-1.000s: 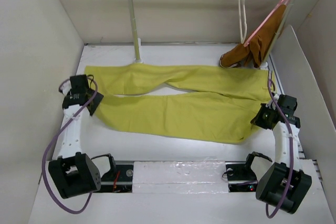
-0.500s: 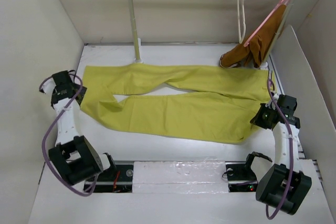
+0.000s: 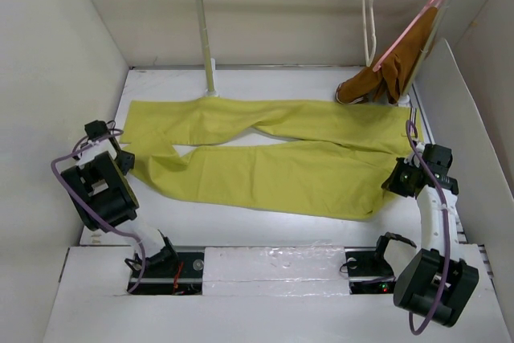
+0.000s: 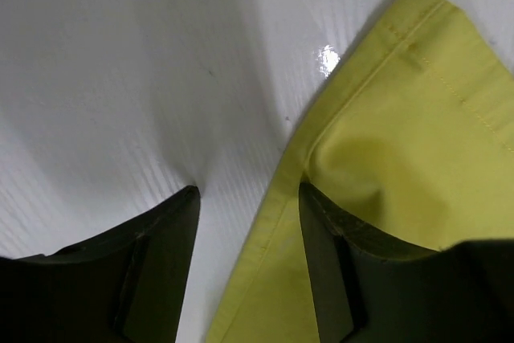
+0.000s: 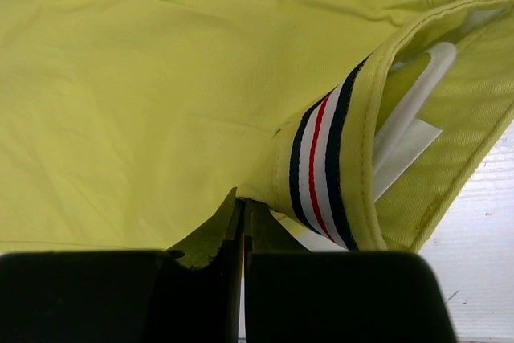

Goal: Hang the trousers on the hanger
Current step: Fold the trousers at the center of the board.

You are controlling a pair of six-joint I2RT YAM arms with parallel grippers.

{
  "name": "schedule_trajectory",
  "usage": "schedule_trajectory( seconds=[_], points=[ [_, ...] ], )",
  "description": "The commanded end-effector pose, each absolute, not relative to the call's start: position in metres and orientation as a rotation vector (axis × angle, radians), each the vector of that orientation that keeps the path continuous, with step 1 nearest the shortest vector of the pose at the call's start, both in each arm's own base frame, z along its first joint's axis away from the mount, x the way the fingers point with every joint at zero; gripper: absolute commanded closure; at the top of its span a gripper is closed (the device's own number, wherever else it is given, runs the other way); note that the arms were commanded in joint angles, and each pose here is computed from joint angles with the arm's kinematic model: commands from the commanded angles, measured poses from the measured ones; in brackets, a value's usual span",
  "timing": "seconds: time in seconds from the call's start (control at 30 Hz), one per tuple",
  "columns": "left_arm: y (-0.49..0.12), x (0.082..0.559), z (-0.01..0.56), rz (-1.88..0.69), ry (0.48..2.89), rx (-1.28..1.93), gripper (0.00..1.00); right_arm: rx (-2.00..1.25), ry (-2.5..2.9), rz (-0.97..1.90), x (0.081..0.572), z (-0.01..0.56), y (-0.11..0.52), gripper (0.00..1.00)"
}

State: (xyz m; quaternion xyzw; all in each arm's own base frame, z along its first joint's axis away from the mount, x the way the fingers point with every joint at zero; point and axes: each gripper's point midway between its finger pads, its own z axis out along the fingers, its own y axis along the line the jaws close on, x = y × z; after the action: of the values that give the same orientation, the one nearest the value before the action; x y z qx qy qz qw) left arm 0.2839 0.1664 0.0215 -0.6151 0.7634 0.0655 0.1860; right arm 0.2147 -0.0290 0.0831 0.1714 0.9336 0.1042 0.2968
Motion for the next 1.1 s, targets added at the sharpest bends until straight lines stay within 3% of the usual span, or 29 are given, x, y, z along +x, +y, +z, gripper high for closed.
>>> schedule_trajectory(
  seconds=[0.0,0.07,0.17,0.27,0.53,0.63,0.9,1.07],
  points=[
    [0.176,0.296,0.02,0.193,2.135,-1.71,0.51,0.395,2.426,0.283,0.227,0.095,-0.029,1.0],
    [0.177,0.303,0.013,0.176,2.139,-1.712,0.54,0.402,2.428,0.27,0.227,0.096,-0.03,1.0],
    [0.178,0.312,0.006,0.148,2.163,-1.69,0.86,0.36,2.448,0.224,0.223,0.1,-0.035,1.0],
    [0.182,0.324,0.007,0.122,2.167,-1.648,1.0,0.344,2.45,0.235,0.226,0.105,-0.033,1.0],
    [0.177,0.3,0.013,0.182,2.174,-1.635,1.0,0.315,2.431,0.253,0.24,0.122,-0.03,1.0],
    [0.17,0.271,0.073,0.216,2.044,-1.576,1.0,0.304,2.412,0.302,0.254,0.123,-0.025,1.0],
    [0.147,0.222,0.152,0.192,1.829,-1.563,1.0,0.181,2.497,0.268,0.248,0.116,-0.01,1.0],
    [0.162,0.223,0.2,0.309,1.808,-1.534,1.0,0.145,2.504,0.071,0.248,0.144,-0.023,1.0]
  ],
)
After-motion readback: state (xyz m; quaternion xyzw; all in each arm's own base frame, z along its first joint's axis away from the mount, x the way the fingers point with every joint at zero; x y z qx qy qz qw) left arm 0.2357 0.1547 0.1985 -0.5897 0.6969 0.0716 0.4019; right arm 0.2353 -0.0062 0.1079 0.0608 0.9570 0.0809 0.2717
